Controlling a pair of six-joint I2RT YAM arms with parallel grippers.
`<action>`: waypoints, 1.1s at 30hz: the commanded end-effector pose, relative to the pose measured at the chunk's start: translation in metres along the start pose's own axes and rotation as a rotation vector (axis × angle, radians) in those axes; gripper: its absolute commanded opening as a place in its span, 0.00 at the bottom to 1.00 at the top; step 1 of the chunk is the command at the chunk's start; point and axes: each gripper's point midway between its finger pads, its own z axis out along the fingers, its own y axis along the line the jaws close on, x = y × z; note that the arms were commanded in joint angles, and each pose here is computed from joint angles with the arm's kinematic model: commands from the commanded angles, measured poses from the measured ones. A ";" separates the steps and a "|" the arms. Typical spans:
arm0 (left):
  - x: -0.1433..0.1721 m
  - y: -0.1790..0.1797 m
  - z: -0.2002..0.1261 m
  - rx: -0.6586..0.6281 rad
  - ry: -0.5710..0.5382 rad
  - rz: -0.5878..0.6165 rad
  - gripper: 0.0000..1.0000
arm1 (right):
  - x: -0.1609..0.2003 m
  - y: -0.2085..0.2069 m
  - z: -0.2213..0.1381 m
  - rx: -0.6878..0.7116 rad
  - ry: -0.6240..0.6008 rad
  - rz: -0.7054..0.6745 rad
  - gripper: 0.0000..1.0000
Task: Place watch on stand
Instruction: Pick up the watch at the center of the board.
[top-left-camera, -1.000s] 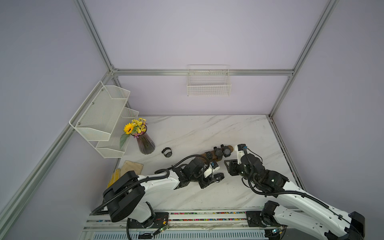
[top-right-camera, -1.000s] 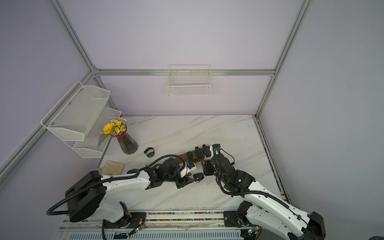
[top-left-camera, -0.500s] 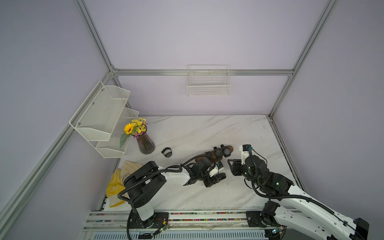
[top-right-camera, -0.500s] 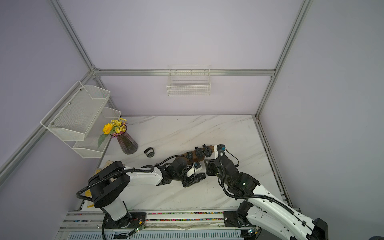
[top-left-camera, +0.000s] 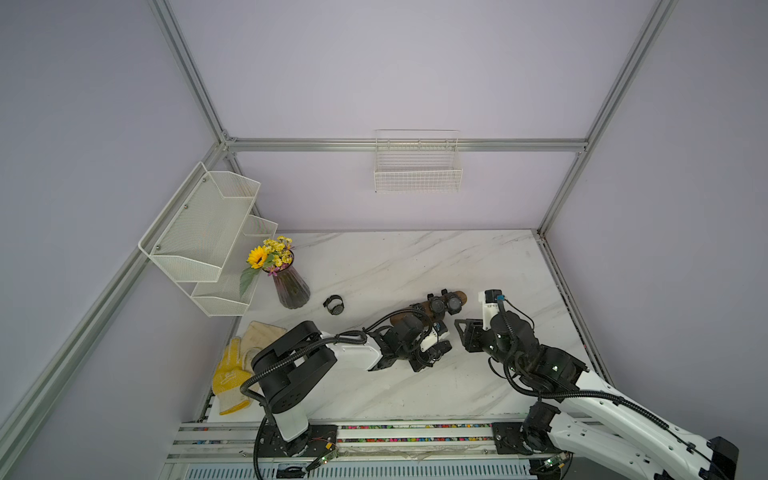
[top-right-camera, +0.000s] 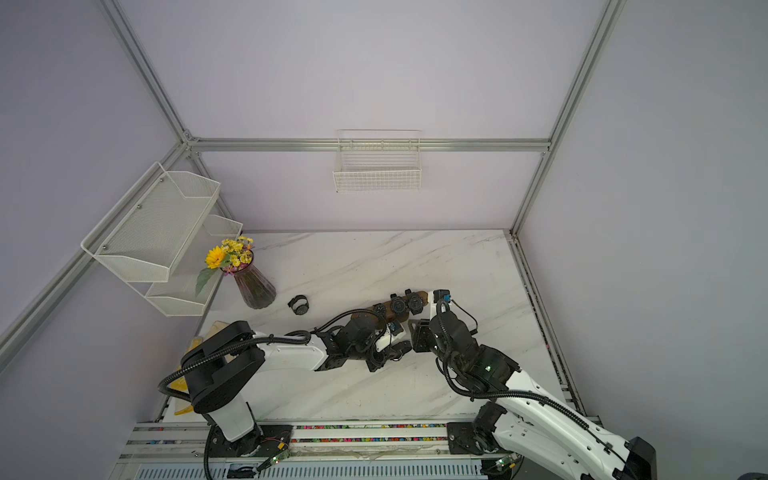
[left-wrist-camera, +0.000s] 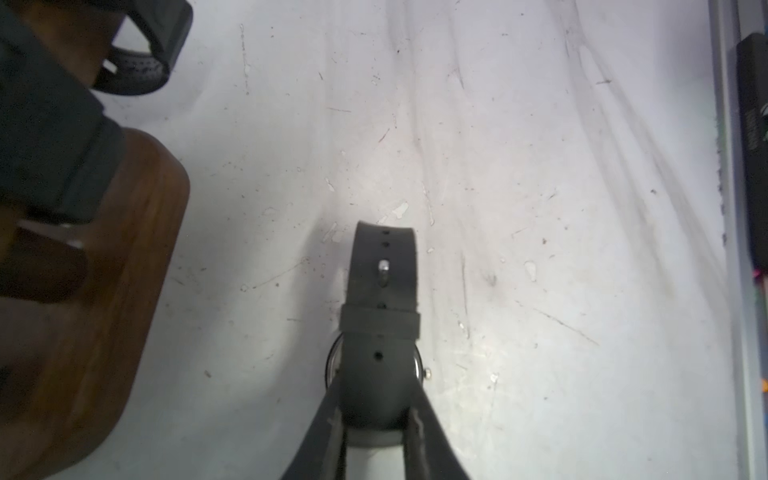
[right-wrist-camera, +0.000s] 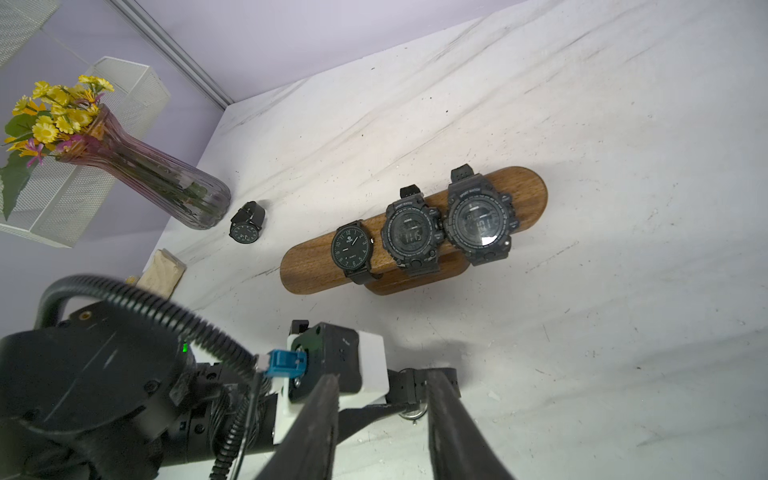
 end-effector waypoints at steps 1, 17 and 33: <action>-0.048 -0.003 -0.017 0.003 -0.122 0.015 0.12 | -0.002 -0.001 0.001 0.005 -0.007 0.004 0.38; -0.085 0.062 -0.139 -0.217 0.005 -0.361 0.00 | 0.013 0.077 0.001 -0.266 0.040 -0.420 0.36; -0.098 0.034 -0.201 -0.029 0.064 -0.492 0.00 | 0.024 0.157 -0.002 -0.526 -0.207 -0.860 0.35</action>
